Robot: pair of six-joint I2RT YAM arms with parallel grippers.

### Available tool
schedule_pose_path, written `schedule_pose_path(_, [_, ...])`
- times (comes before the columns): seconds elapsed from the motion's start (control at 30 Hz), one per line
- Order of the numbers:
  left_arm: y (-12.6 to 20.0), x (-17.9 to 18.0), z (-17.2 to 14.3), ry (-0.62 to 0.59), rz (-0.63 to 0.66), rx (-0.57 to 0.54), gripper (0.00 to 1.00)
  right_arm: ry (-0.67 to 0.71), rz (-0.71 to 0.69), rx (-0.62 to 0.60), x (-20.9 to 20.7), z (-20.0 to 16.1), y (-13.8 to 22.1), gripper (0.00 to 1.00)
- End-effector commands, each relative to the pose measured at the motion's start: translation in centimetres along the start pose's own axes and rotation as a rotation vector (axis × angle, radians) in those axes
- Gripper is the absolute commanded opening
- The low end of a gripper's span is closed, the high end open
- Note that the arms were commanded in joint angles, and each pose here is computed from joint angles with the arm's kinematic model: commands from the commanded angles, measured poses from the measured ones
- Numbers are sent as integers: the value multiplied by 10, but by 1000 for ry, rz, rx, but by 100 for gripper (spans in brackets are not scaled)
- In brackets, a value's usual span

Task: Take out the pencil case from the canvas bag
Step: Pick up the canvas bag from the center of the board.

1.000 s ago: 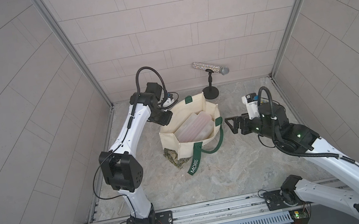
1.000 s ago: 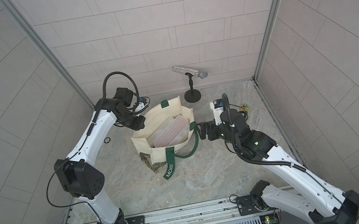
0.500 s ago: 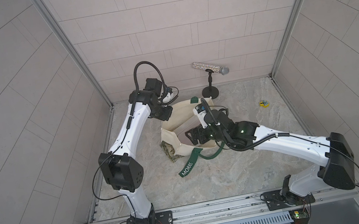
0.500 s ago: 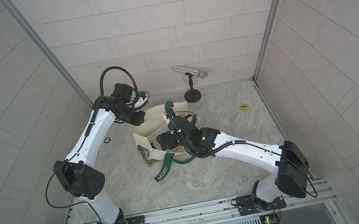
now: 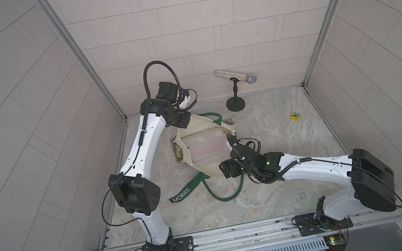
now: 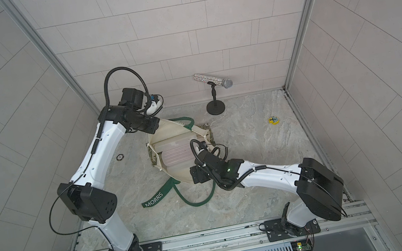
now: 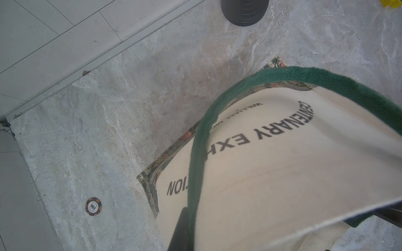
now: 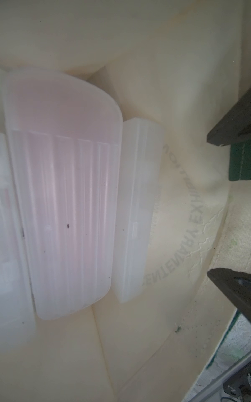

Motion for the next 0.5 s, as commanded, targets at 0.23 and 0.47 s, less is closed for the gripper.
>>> schedule_pose_path(0.23, [36,39,4,99,178,-206,0,-22,-48,-36,-6,33,-19,95])
schedule_pose_path(0.47, [33,27,-11,73,34,-264,0,-160,94,-54,6,70,-40,95])
Point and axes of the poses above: each gripper's point midway between its finger pads, its own y axis back along the fingers, its own x axis along the line the jaws close on, z = x × y, the point moved 10 cm from there along y, back along the fingers, and after that the axes turned 10 degrees about -y, right-handed, at the moved point
